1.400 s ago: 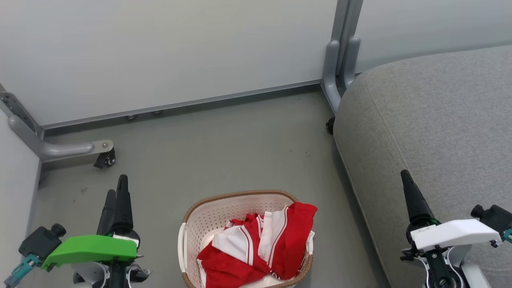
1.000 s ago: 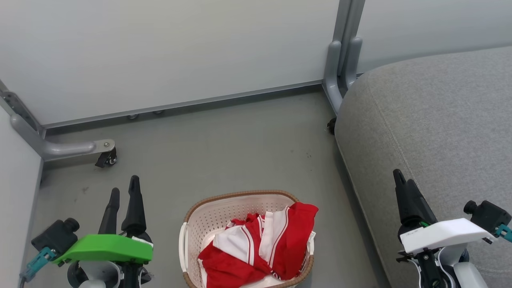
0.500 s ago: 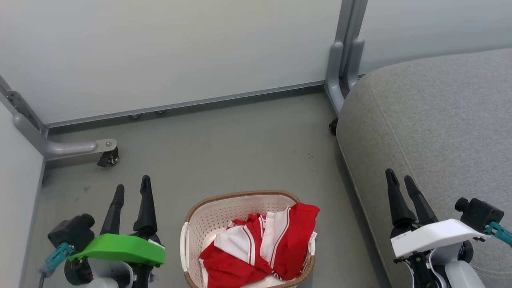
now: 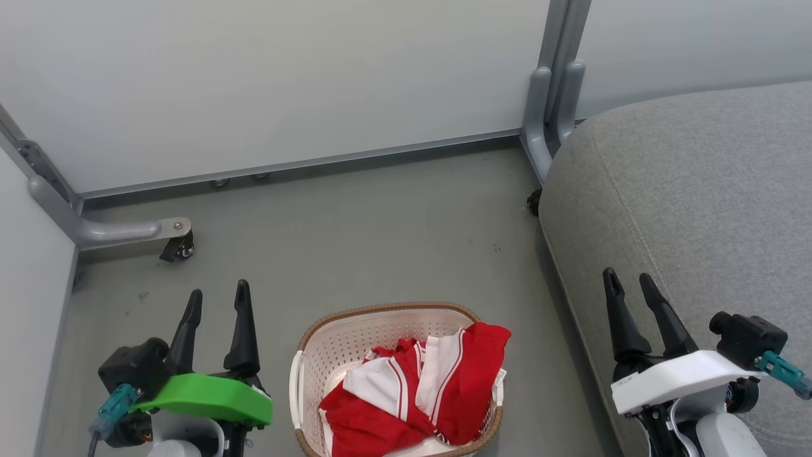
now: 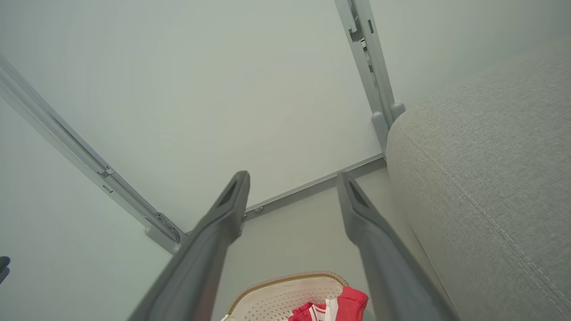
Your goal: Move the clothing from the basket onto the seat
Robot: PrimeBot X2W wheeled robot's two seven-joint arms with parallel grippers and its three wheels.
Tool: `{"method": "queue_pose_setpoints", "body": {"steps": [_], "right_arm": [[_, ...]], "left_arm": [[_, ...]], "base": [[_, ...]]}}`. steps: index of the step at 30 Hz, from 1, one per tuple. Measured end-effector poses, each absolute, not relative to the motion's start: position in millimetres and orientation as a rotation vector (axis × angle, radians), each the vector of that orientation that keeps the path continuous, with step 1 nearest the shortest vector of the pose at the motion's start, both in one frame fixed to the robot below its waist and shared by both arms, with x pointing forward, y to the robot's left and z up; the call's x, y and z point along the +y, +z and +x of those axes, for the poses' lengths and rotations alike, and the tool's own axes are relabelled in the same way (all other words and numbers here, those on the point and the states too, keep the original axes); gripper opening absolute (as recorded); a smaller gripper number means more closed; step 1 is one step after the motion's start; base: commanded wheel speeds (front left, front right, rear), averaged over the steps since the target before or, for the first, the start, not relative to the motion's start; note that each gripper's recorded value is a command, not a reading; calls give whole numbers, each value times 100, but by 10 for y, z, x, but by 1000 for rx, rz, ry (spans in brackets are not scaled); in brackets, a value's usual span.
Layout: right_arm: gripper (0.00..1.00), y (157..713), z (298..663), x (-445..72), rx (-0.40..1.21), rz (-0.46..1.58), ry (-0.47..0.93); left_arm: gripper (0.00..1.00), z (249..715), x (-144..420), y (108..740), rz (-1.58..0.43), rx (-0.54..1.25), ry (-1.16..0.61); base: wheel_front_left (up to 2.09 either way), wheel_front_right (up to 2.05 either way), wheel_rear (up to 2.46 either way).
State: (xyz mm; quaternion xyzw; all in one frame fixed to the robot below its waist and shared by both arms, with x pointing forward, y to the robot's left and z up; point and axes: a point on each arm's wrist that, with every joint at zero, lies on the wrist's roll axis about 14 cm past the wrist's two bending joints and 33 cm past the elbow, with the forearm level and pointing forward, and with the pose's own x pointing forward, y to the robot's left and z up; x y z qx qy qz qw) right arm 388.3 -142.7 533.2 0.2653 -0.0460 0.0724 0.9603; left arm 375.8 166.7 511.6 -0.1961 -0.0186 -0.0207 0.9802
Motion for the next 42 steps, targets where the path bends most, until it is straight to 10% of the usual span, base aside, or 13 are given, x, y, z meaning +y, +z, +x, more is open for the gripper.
{"method": "queue_pose_setpoints", "body": {"steps": [42], "right_arm": [[100, 5387, 3880, -1195, -160, 193, 234]], "left_arm": [[100, 3729, 1672, 5158, -130, -97, -54]], "base": [[0, 0, 0]]}}
